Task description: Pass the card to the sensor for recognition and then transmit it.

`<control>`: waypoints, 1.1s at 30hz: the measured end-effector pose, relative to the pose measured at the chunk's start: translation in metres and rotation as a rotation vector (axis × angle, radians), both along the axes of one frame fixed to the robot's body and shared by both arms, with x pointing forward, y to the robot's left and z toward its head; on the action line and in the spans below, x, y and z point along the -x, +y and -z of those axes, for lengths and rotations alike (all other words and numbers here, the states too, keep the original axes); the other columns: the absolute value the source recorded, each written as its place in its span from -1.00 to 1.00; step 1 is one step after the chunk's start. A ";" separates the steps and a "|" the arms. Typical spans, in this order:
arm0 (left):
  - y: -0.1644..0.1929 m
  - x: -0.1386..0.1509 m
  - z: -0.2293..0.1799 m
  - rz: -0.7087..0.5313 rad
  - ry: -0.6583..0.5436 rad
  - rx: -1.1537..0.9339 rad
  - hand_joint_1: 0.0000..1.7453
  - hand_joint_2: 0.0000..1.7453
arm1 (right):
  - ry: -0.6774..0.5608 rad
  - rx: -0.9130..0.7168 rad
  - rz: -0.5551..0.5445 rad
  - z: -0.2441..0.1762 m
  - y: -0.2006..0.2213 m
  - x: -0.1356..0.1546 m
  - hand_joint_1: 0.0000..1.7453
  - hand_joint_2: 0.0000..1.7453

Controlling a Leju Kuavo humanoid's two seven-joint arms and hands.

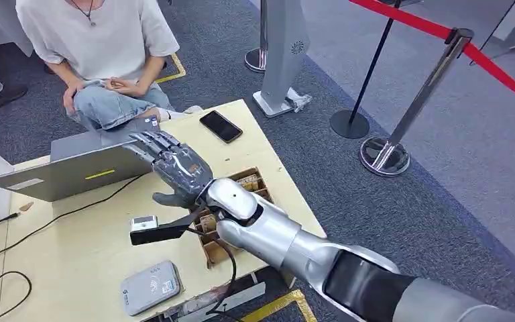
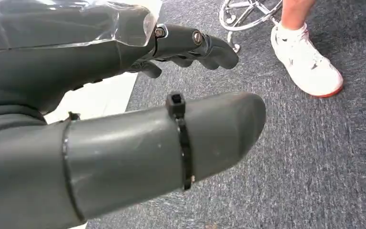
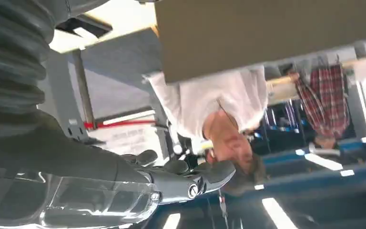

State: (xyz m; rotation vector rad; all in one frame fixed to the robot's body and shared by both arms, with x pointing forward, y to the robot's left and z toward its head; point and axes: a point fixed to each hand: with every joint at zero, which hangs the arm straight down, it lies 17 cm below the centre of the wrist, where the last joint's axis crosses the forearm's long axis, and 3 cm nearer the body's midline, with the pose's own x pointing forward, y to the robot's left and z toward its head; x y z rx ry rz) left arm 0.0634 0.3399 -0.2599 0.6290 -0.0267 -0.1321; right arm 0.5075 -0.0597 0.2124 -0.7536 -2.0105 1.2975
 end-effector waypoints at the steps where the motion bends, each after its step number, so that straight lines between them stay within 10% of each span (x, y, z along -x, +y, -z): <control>1: 0.000 0.000 0.000 0.000 0.000 0.000 -1.00 -1.00 | 0.021 0.005 -0.004 0.006 -0.002 0.002 -1.00 1.00; 15: 0.000 0.003 0.000 -0.022 0.000 0.003 -1.00 -1.00 | 0.286 0.123 -0.085 0.044 -0.048 0.027 -1.00 1.00; 33: -0.001 0.000 0.000 -0.003 -0.018 0.004 -1.00 -1.00 | 0.296 0.227 0.036 0.067 -0.121 0.045 -1.00 1.00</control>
